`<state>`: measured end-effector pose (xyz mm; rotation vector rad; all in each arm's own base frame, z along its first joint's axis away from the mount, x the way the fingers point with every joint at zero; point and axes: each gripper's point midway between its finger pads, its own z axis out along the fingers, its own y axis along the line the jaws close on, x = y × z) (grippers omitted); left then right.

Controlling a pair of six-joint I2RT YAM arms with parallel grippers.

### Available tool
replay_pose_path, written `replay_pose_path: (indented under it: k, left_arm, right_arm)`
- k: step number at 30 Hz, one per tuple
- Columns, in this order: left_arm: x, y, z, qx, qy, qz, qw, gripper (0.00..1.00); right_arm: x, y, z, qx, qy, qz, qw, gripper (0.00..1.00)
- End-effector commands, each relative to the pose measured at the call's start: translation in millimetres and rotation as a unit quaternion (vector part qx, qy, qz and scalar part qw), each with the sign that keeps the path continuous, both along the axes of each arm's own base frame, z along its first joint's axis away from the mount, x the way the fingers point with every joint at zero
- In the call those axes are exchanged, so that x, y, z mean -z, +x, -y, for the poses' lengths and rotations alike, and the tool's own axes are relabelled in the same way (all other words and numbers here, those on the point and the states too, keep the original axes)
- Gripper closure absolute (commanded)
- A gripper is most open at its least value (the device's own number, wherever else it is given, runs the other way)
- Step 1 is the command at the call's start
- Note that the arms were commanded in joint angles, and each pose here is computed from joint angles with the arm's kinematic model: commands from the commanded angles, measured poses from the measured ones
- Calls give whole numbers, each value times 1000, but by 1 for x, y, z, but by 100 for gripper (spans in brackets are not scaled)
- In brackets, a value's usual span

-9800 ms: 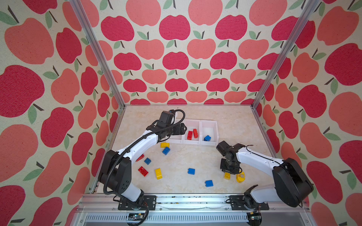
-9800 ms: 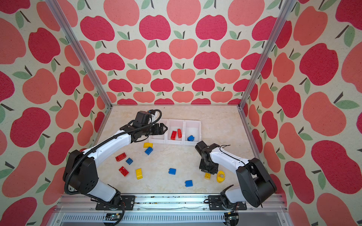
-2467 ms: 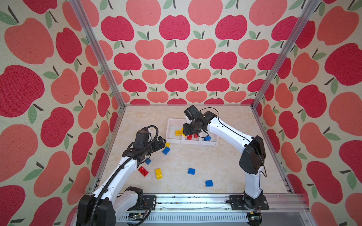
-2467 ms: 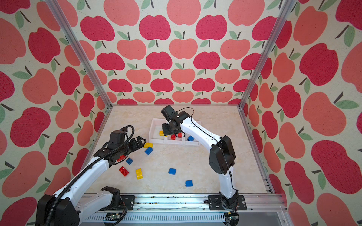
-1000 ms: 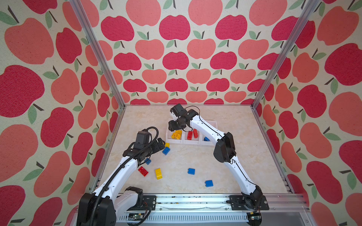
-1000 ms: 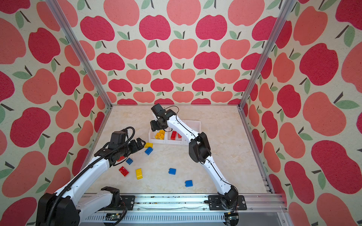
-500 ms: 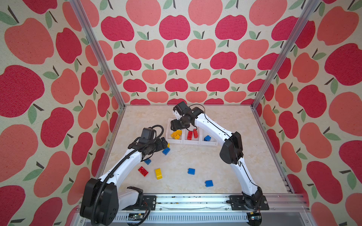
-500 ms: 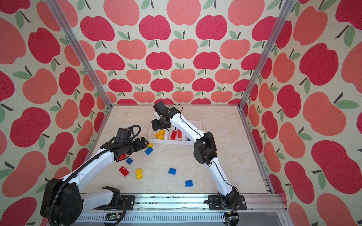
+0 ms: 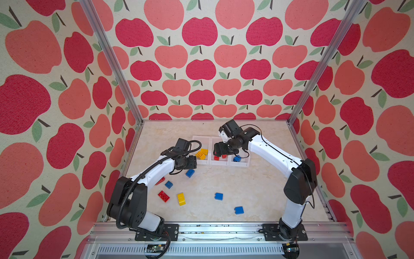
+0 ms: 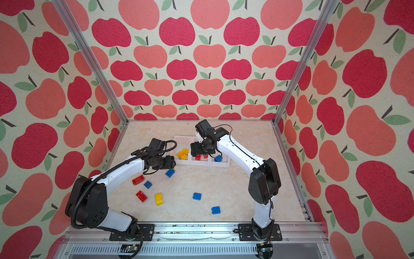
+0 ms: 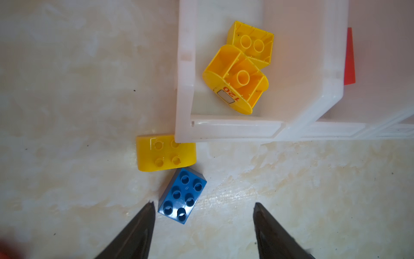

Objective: Sort the legos into containers by color
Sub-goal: 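Close the left gripper on a blue brick while the right gripper withdraws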

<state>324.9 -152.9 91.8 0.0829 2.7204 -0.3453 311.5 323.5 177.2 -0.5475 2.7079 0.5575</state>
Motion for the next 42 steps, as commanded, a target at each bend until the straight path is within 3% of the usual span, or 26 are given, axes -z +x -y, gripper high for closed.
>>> replay_pose_path:
  k: [1,10,42]
  left_arm:
    - [10,-5,-5,25,45,-27,998,33]
    - [33,-6,0,49,69,-73,994,42]
    - [76,-23,3,57,93,-142,984,53]
  right_arm:
    - [-2,-8,20,31,7,-9,999,19]
    - [5,-21,54,71,1,-16,997,19]
    - [6,-22,65,92,1,-15,996,19]
